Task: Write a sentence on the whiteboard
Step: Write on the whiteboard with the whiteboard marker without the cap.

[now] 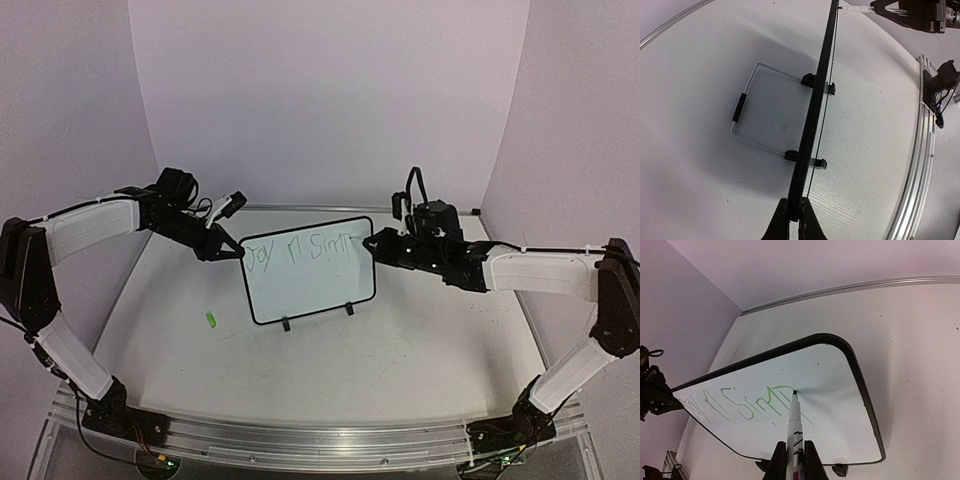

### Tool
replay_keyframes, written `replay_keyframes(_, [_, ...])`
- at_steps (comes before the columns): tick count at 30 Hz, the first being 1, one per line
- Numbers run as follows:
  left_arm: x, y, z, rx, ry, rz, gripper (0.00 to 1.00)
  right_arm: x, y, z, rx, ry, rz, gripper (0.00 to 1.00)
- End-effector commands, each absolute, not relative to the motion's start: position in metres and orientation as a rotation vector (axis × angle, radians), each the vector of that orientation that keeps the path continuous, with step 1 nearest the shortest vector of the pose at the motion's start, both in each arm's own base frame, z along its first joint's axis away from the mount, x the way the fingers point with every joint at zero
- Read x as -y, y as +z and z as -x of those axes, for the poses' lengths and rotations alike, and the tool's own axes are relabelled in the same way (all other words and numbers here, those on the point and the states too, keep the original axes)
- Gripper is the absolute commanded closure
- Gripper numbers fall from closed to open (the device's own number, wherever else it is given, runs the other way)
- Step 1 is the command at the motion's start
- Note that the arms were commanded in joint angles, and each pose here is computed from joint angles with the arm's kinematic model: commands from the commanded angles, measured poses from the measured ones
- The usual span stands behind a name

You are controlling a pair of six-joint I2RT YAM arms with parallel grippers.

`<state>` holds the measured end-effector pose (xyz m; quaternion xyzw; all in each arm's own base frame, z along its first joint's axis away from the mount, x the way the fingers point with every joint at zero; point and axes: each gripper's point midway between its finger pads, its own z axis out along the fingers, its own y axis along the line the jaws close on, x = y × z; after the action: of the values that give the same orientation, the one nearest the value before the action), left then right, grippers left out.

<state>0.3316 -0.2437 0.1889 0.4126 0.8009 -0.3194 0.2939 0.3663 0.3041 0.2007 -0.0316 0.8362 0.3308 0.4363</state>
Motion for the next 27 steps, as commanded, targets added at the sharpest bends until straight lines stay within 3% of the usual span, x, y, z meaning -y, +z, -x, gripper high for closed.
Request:
replay_keyframes(1, [0.233,0.180,-0.345,-2.142,-0.678,-1.132,1.00,-0.312,0.195,-0.365,-2.103,0.856,0.113,1.00])
replay_keyframes(11, [0.232,0.181,-0.345,-2.140,-0.675,-1.131,1.00,-0.315,0.195,-0.369,-2.101,0.855,0.113,1.00])
replay_keyframes(27, [0.233,0.180,-0.345,-2.142,-0.677,-1.132,1.00,-0.296,0.248,-0.361,-1.949,0.849,0.102,1.00])
